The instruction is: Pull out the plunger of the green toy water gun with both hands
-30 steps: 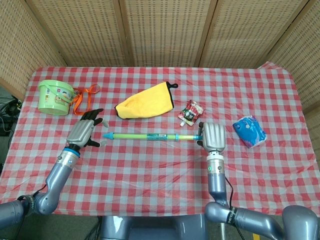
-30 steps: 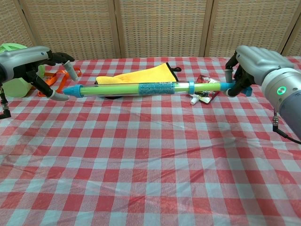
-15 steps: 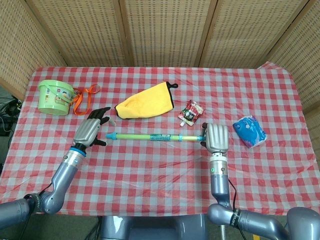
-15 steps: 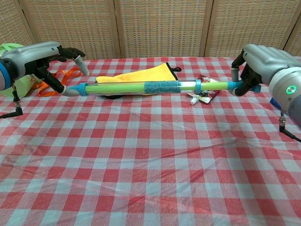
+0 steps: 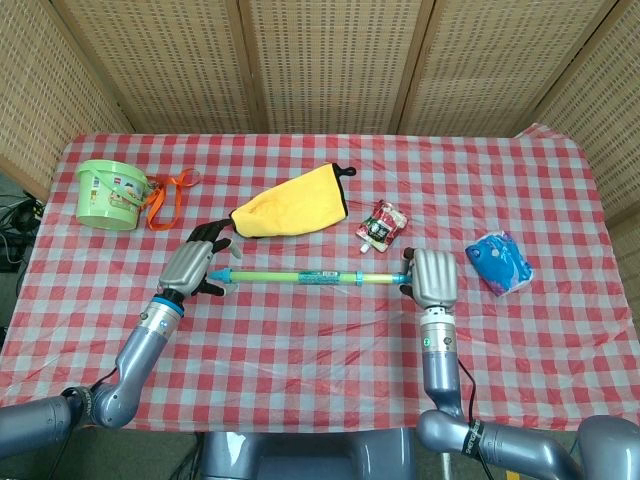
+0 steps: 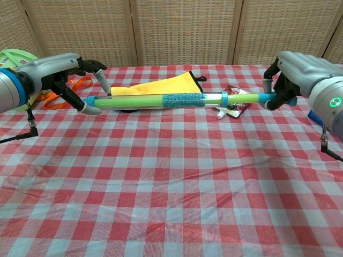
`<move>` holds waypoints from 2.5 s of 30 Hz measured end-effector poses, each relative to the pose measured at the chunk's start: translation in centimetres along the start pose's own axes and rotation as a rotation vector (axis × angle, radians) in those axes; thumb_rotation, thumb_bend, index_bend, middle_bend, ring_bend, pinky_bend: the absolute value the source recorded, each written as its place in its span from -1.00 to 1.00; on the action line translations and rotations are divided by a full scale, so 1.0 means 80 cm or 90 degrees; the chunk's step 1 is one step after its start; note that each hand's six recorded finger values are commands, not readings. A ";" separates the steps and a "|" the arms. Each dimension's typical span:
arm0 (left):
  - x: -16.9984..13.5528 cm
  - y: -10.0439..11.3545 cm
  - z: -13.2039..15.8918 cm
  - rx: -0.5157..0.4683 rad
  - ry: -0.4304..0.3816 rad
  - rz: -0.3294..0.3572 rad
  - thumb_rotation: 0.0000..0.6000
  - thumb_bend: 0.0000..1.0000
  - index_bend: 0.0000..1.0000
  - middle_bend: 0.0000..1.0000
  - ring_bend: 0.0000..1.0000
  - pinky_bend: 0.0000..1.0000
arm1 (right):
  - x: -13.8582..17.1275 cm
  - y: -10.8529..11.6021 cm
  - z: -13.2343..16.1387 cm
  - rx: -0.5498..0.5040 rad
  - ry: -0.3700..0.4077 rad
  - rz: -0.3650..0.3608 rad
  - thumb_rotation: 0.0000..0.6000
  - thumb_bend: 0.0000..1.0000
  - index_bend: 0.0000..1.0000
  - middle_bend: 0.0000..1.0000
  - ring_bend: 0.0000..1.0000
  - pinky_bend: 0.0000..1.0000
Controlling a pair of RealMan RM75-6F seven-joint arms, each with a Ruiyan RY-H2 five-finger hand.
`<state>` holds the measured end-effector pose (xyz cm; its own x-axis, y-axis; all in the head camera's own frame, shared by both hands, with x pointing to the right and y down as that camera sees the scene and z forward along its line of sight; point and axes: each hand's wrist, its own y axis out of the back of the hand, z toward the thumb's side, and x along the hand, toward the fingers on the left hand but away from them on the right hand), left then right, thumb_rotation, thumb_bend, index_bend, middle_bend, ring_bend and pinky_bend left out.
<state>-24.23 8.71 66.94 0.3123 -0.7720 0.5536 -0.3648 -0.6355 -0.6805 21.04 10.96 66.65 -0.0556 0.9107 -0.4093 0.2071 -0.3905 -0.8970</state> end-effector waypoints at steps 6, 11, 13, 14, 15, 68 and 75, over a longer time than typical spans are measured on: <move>0.002 -0.002 0.004 -0.011 0.001 0.012 1.00 -0.43 0.11 -1.00 -1.00 -1.00 | 0.002 -0.001 0.000 -0.001 0.001 0.003 1.00 0.03 0.54 1.00 1.00 0.95; 0.000 -0.003 0.006 -0.011 -0.004 0.019 1.00 -0.42 0.15 -1.00 -1.00 -1.00 | 0.002 -0.001 -0.002 -0.003 -0.001 0.007 1.00 0.03 0.54 1.00 1.00 0.95; -0.001 -0.002 0.006 -0.010 -0.005 0.020 1.00 -0.41 0.16 -1.00 -1.00 -1.00 | 0.003 -0.001 -0.003 -0.002 -0.002 0.007 1.00 0.03 0.54 1.00 1.00 0.95; -0.001 -0.002 0.006 -0.009 -0.004 0.021 1.00 -0.41 0.17 -1.00 -1.00 -1.00 | 0.002 0.000 -0.003 -0.003 -0.003 0.006 1.00 0.03 0.54 1.00 1.00 0.95; -0.002 -0.001 0.004 -0.007 -0.003 0.023 1.00 -0.41 0.18 -1.00 -1.00 -1.00 | 0.002 0.000 -0.005 -0.004 -0.005 0.006 1.00 0.03 0.54 1.00 1.00 0.95; -0.055 0.014 -0.130 0.037 0.113 0.030 1.00 -0.39 0.26 -1.00 -1.00 -1.00 | -0.041 0.033 -0.138 0.000 -0.142 -0.025 1.00 0.02 0.54 1.00 1.00 0.95; -0.052 0.014 -0.130 0.040 0.111 0.025 1.00 -0.45 -0.17 -1.00 -1.00 -1.00 | -0.040 0.032 -0.139 0.015 -0.129 -0.026 1.00 -0.15 0.30 0.97 0.95 0.75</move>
<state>-35.09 11.12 68.86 0.1397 -0.7896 0.5974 -0.3166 -0.6073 -0.7286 32.61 8.51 67.50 -0.2586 0.8810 -0.3962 0.1781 -0.3597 -0.9159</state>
